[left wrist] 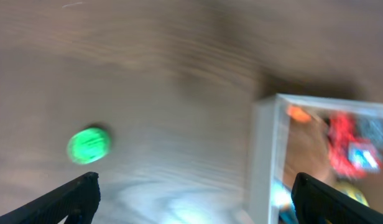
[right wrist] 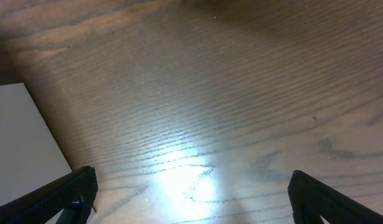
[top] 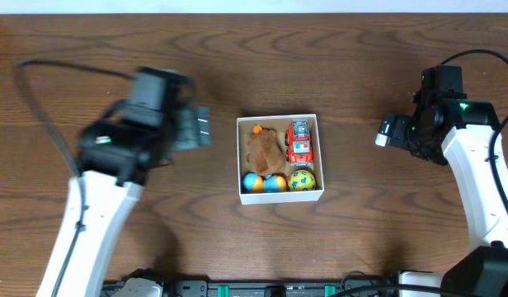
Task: Pack container
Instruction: 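Carry the yellow ball right into the box and release it, then move the left gripper to the green spiky ball and grasp it, then carry the green ball into the box and release it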
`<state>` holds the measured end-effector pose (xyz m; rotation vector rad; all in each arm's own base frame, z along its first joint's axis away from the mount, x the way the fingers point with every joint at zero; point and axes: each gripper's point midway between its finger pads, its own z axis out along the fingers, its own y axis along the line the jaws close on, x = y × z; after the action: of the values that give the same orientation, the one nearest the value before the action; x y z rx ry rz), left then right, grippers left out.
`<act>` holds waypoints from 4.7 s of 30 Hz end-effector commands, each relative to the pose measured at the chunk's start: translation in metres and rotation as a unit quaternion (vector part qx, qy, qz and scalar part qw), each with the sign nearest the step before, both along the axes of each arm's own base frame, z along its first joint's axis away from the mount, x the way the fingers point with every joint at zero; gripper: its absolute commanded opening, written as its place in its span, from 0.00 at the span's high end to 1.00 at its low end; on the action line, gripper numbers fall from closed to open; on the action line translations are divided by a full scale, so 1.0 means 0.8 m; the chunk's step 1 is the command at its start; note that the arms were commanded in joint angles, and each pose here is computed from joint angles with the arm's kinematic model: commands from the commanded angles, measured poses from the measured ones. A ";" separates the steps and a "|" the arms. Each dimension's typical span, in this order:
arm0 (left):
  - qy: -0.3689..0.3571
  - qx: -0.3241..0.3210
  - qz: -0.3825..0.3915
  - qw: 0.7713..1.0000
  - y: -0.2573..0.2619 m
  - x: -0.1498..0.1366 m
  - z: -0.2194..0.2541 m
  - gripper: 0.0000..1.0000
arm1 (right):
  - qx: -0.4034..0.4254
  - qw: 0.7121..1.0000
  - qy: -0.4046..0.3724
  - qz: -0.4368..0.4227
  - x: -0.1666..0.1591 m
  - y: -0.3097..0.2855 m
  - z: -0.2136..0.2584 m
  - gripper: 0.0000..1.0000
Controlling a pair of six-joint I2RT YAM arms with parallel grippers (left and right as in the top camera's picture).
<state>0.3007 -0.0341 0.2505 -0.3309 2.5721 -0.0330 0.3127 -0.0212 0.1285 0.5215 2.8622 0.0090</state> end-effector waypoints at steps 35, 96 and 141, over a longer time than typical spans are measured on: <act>0.319 -0.137 0.170 0.922 0.137 -0.010 -0.313 0.02 | -0.010 1.000 0.005 0.002 -0.001 -0.005 -0.001 0.01; 0.220 -0.104 0.085 0.966 0.078 0.042 -0.172 0.85 | -0.011 1.000 0.005 0.008 -0.001 -0.005 0.000 0.01; 0.123 0.009 -0.342 0.932 -0.289 -0.028 -0.112 0.27 | -0.015 0.999 -0.002 0.031 0.004 -0.004 0.001 0.01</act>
<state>0.2593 -0.2765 0.1045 0.6915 2.9673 -0.2319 0.3129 -0.0231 0.1285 0.4793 2.8675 -0.0121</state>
